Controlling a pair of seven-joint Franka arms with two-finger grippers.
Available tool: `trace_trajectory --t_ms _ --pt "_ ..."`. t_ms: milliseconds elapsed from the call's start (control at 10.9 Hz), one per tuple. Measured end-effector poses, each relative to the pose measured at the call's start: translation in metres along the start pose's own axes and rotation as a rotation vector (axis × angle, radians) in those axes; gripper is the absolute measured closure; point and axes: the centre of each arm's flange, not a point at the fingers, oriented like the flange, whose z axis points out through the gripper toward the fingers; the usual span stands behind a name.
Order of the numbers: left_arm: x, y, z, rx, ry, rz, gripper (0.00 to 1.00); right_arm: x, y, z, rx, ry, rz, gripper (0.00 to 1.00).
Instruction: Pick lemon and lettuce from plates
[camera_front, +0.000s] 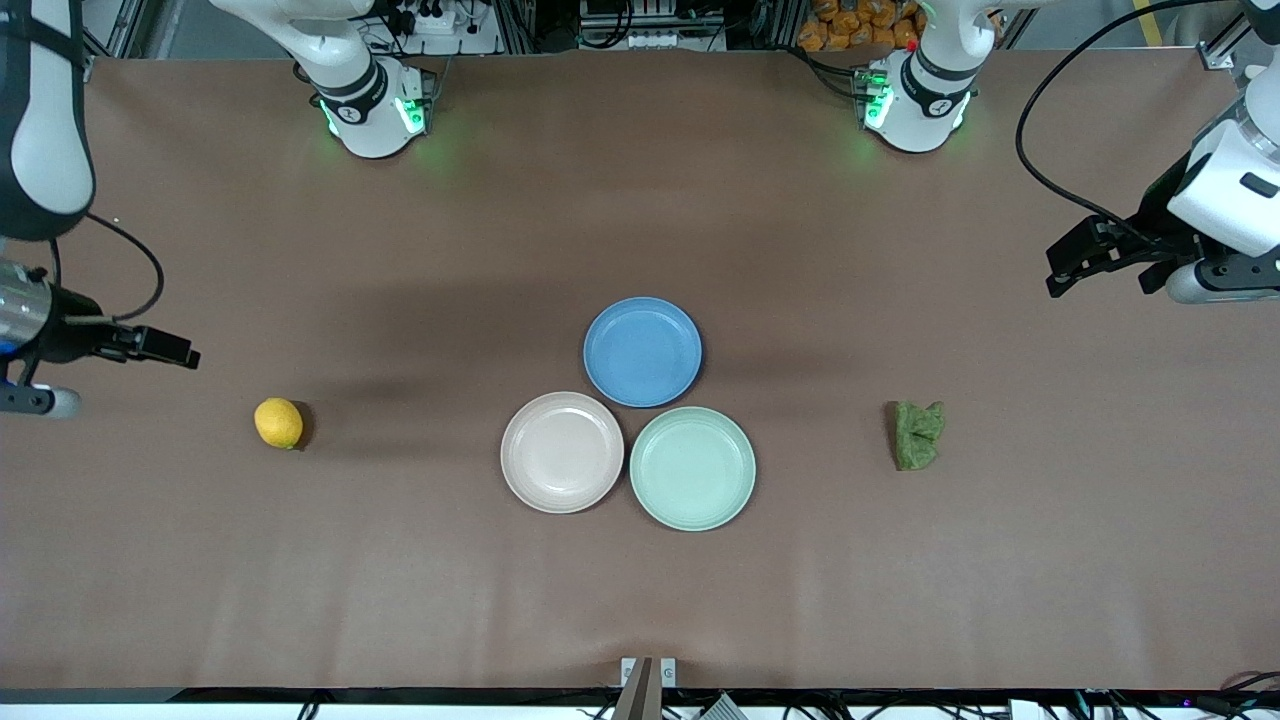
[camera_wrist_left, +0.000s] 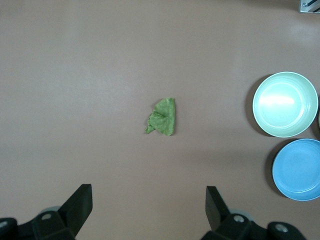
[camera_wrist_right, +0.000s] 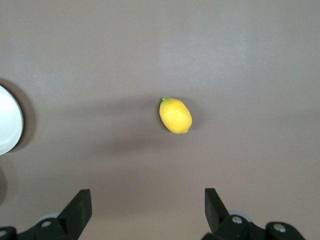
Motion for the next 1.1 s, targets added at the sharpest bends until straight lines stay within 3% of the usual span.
trace_trajectory --t_ms 367,1101 --pt "0.0 0.0 0.0 -0.001 0.0 0.001 0.0 -0.022 -0.006 -0.031 0.003 0.023 -0.012 0.0" --pt "0.0 0.003 0.0 -0.002 0.001 0.005 0.0 -0.054 -0.013 -0.106 0.001 -0.04 -0.027 0.0"
